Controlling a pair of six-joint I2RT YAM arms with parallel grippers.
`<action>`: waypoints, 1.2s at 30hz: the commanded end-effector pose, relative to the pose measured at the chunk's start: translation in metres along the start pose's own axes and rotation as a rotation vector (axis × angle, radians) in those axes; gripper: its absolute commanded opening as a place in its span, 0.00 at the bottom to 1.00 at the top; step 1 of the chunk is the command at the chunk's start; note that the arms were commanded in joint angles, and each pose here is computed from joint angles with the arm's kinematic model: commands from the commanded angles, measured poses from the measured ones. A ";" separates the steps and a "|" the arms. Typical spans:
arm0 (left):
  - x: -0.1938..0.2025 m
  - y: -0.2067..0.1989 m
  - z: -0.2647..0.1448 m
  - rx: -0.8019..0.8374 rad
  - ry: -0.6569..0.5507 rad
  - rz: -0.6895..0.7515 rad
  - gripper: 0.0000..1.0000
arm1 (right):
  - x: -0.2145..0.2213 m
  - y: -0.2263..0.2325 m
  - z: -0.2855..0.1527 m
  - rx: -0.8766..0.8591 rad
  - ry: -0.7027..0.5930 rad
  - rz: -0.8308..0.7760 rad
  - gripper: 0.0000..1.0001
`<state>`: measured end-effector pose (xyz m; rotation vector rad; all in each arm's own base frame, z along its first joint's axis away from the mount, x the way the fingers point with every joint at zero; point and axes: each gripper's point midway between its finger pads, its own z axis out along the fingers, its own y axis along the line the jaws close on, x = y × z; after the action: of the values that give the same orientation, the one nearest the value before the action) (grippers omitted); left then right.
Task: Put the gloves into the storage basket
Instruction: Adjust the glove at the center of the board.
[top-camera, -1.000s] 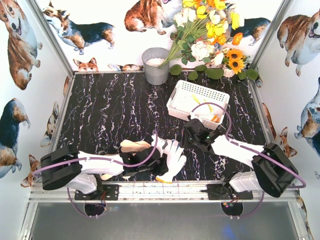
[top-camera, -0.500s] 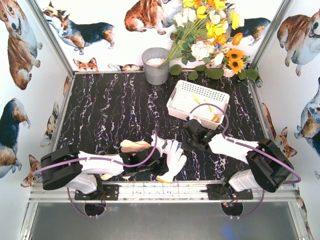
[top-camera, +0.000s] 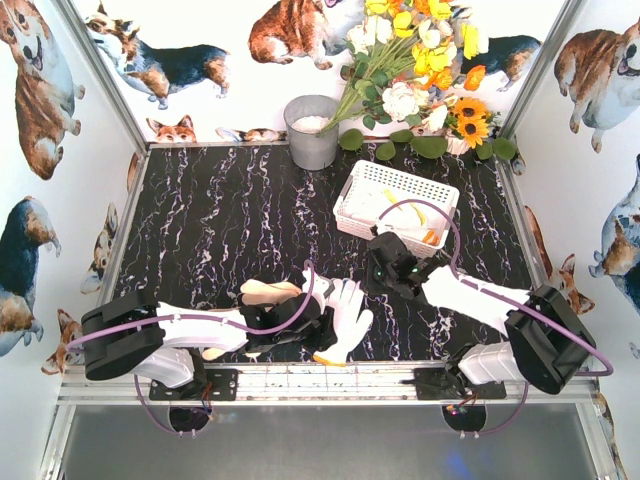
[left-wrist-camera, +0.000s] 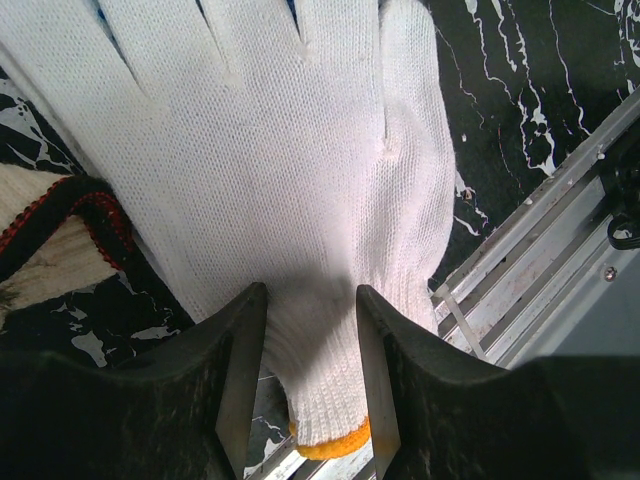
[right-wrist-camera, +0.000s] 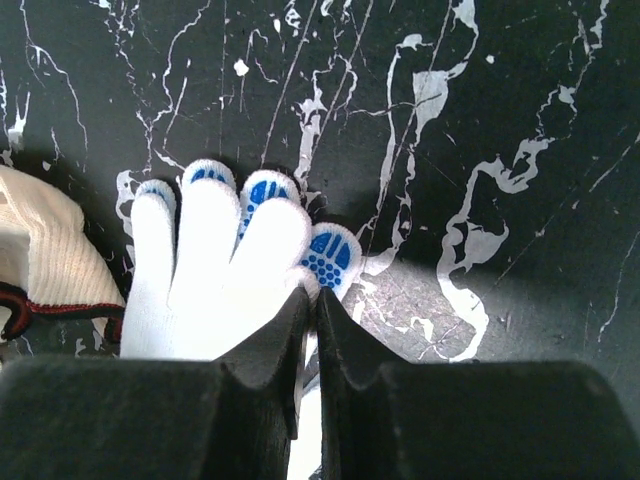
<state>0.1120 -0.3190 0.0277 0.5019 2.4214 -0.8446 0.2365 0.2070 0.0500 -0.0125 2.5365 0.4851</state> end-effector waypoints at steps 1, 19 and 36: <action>0.017 0.009 -0.002 -0.025 0.054 0.009 0.36 | -0.025 0.015 0.000 -0.036 -0.057 -0.030 0.08; 0.002 -0.003 -0.007 0.004 0.015 0.018 0.38 | -0.029 0.016 0.015 -0.024 -0.051 -0.088 0.20; -0.028 -0.004 -0.045 -0.074 -0.054 -0.151 0.62 | 0.011 0.044 -0.051 -0.241 0.099 0.025 0.48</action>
<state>0.1214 -0.3098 0.0823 0.3617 2.3787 -0.8483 0.2258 0.2205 0.0853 -0.1356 2.5121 0.6179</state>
